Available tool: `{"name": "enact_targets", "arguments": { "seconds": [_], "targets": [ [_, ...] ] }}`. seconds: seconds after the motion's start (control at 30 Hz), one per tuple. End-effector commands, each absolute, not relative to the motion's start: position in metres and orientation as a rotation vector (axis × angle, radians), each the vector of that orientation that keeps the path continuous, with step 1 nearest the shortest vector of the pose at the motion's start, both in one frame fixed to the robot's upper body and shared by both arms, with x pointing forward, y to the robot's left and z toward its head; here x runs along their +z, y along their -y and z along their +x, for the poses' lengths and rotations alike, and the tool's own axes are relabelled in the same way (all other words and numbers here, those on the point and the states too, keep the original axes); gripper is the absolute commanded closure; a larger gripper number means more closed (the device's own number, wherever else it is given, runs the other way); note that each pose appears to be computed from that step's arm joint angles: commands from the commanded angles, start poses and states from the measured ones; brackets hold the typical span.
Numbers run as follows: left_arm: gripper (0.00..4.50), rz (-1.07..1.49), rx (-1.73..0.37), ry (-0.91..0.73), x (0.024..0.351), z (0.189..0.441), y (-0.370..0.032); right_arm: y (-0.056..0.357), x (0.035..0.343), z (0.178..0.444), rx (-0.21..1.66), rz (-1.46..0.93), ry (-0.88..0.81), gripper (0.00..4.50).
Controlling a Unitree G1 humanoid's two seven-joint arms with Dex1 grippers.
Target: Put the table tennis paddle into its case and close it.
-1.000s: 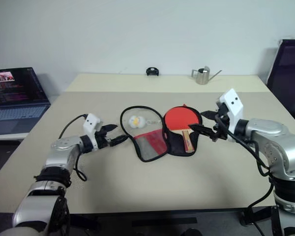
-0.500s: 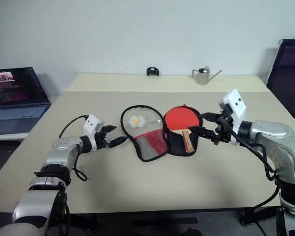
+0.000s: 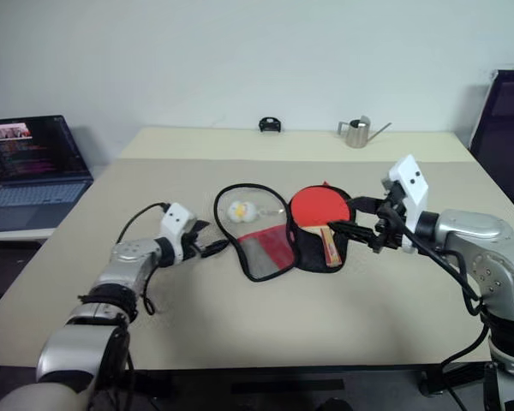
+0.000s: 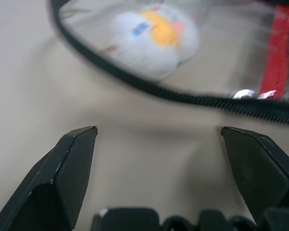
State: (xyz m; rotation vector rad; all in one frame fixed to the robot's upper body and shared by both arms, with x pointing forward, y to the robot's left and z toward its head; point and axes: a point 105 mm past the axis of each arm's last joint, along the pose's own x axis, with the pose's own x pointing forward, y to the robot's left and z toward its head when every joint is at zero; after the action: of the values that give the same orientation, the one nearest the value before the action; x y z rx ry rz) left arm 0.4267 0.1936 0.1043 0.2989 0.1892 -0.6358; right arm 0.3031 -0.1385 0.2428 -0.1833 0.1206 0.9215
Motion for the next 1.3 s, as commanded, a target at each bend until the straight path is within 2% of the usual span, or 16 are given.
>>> {"name": "enact_targets", "arguments": {
  "seconds": [0.03,0.2,0.33,0.4,0.63,0.8,1.1,1.3],
  "targets": [
    [0.0,0.309,-0.658,-0.119,0.12,0.435,-0.173,0.139,0.253,0.302,0.911,-0.205,-0.071,0.87],
    [0.0,0.274,-0.744,-0.04,0.139,0.438,-0.145,0.14,0.254,0.3,0.901,-0.204,-0.07,0.87],
    [0.0,0.239,-0.868,0.087,0.177,0.438,-0.112,0.144,0.254,0.298,0.888,-0.201,-0.071,0.87],
    [0.0,0.233,-0.91,0.113,0.186,0.437,-0.1,0.145,0.253,0.298,0.882,-0.198,-0.071,0.87],
    [0.0,0.234,-1.061,0.141,0.192,0.428,-0.039,0.143,0.253,0.297,0.885,-0.192,-0.068,0.87],
    [0.0,0.225,-1.075,0.119,0.182,0.426,-0.018,0.144,0.251,0.296,0.872,-0.188,-0.071,0.87],
    [0.0,0.184,-1.041,0.127,0.182,0.428,-0.009,0.147,0.246,0.296,0.829,-0.18,-0.088,0.87],
    [0.0,0.137,-1.137,0.19,0.203,0.42,-0.042,0.151,0.231,0.307,0.781,-0.131,-0.135,0.87]
  ]
}}
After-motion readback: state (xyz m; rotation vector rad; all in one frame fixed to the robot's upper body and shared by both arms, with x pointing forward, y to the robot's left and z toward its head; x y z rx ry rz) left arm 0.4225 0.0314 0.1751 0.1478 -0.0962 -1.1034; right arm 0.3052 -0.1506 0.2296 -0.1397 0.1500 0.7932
